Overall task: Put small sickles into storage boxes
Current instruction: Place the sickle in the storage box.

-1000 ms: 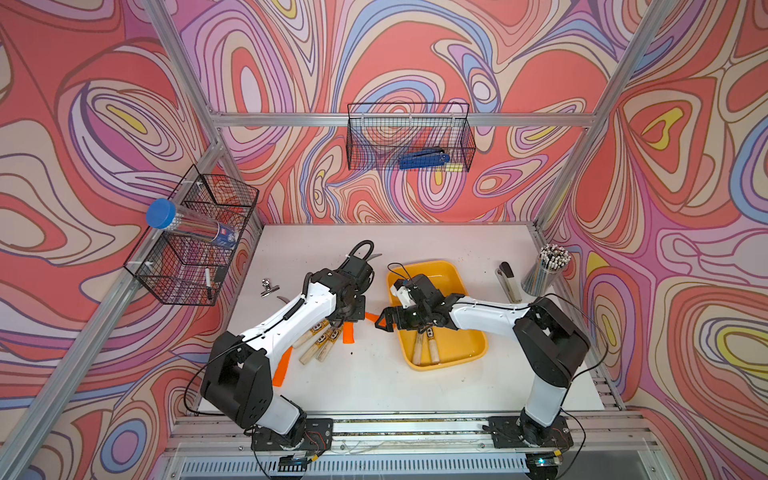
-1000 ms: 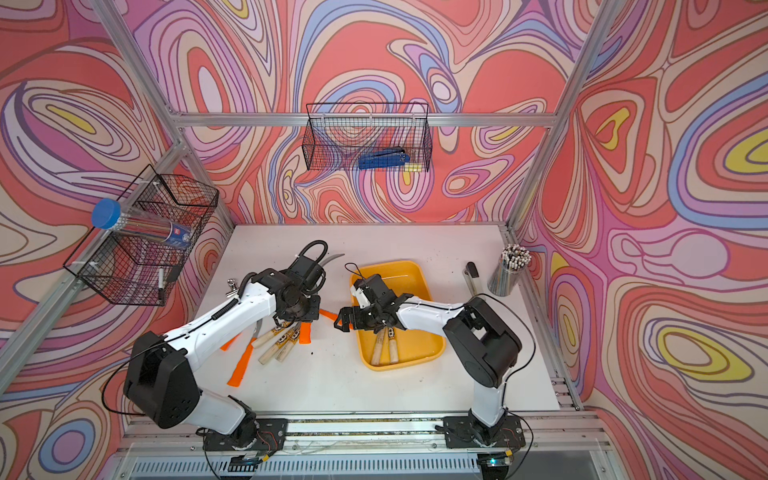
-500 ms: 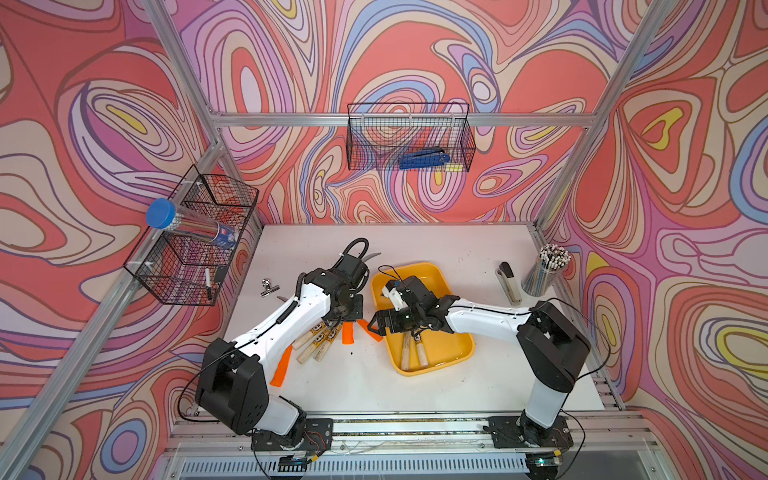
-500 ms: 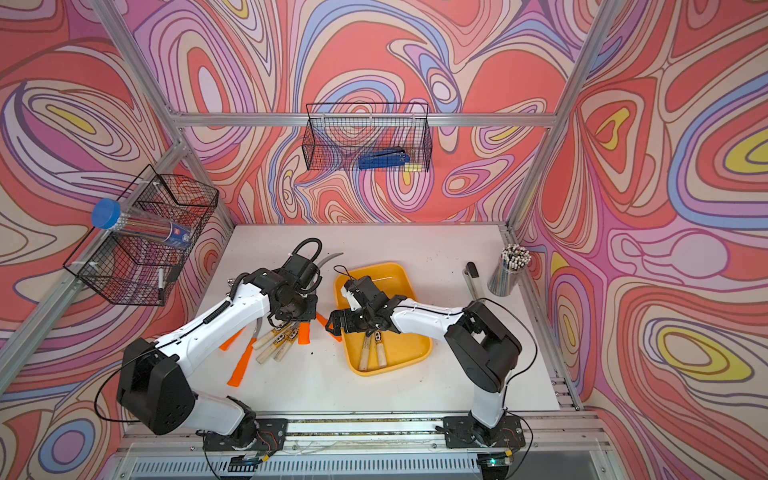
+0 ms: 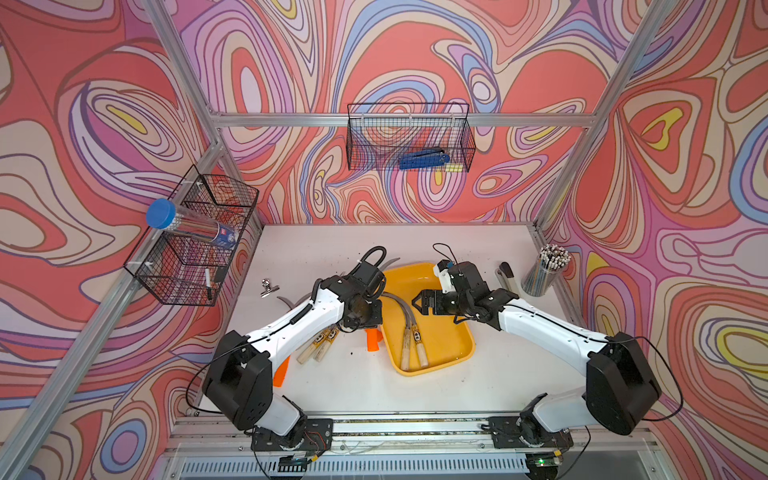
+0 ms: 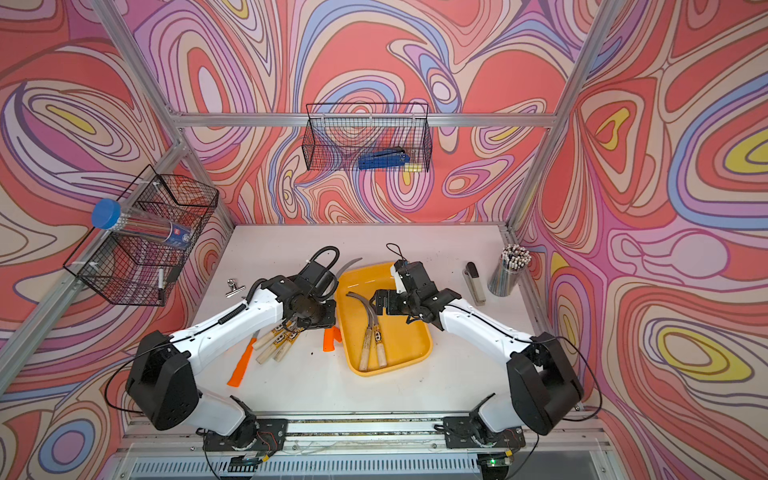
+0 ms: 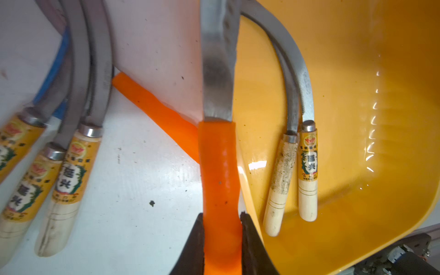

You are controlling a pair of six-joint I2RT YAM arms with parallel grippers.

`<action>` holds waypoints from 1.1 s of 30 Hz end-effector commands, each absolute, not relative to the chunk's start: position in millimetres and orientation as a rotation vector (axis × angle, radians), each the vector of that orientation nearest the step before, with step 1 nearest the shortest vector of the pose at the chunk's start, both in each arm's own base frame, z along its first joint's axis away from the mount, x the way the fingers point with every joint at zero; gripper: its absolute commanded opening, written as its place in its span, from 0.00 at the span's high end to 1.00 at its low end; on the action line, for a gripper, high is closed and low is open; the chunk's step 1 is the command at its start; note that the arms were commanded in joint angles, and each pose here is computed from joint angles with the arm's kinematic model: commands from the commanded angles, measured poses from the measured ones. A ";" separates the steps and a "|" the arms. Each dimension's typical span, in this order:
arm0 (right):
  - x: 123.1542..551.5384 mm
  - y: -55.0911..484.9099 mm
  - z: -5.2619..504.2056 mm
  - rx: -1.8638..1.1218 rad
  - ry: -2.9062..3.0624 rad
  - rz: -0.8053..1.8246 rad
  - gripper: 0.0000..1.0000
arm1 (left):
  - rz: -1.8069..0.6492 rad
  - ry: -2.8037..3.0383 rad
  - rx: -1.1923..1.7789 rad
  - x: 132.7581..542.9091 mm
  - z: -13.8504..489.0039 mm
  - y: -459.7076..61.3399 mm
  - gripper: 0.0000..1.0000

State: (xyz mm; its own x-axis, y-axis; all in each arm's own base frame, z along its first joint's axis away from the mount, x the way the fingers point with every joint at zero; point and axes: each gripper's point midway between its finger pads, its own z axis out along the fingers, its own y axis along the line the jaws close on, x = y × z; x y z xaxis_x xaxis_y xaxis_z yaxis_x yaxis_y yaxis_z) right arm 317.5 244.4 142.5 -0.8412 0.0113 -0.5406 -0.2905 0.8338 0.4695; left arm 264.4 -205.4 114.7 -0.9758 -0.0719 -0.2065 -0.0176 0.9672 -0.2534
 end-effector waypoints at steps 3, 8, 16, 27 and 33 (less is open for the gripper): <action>312.2 231.6 139.3 -0.217 2.483 0.714 0.01 | -0.453 2.905 -0.119 268.0 105.2 -236.1 0.81; 310.2 229.4 135.1 -0.210 2.491 0.714 0.02 | -0.462 2.926 -0.085 269.3 94.6 -259.1 0.81; 309.0 226.3 131.8 -0.203 2.495 0.711 0.02 | -0.493 2.944 -0.068 278.1 86.4 -283.1 0.80; 308.7 213.6 129.5 -0.172 2.499 0.668 0.01 | -0.380 2.873 -0.006 275.3 121.8 -276.3 0.80; 313.6 189.6 129.6 -0.076 2.512 0.633 0.02 | -0.460 2.898 -0.004 276.0 108.2 -301.2 0.80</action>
